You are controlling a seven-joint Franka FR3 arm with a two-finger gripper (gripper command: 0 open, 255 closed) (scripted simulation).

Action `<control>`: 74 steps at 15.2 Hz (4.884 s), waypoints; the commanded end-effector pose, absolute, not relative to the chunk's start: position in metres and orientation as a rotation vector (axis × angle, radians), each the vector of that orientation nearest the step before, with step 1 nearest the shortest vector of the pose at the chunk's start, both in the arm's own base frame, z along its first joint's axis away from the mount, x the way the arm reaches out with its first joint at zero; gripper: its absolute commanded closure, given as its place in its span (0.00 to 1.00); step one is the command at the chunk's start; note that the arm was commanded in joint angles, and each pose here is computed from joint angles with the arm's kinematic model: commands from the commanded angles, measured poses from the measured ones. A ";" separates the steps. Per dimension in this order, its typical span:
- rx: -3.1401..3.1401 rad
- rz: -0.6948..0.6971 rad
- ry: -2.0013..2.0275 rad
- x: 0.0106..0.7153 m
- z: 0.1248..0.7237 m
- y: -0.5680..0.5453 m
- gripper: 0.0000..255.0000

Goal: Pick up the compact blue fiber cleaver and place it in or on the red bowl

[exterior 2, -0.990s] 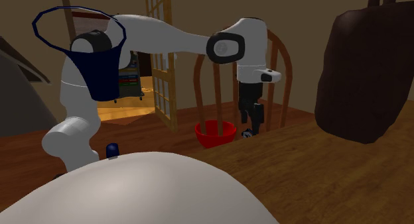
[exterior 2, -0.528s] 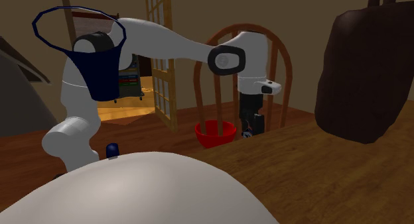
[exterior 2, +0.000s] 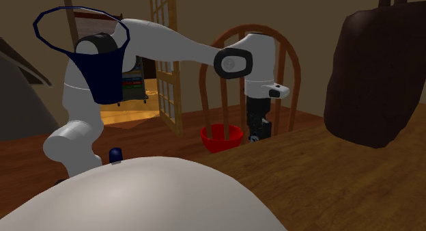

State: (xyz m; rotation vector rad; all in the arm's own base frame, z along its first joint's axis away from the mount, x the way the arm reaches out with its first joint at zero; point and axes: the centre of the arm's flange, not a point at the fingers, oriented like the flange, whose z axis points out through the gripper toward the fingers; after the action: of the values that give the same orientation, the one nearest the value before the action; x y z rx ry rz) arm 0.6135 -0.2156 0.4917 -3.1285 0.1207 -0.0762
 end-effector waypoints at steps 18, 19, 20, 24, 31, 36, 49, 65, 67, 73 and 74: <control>-3.128 -0.075 0.121 0.613 0.539 -0.216 1.00; -3.128 -0.075 0.121 0.613 0.544 -0.216 1.00; -3.128 -0.075 0.121 0.613 0.549 -0.216 1.00; -3.128 -0.075 0.121 0.613 0.570 -0.216 1.00; -3.128 -0.075 0.121 0.613 0.607 -0.216 1.00; -3.128 -0.075 0.121 0.613 0.634 -0.216 1.00; -3.128 -0.075 0.121 0.599 0.691 -0.129 1.00; -3.128 -0.075 0.121 0.586 0.669 -0.047 1.00; -3.128 -0.075 0.121 0.586 0.658 -0.047 1.00; -3.128 -0.075 0.121 0.586 0.627 -0.047 1.00; -3.128 -0.075 0.121 0.586 0.621 -0.047 1.00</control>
State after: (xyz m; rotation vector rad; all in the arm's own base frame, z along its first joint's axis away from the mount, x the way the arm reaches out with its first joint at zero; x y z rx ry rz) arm 0.5809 -0.0653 0.6560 -3.1264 0.1804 -0.2854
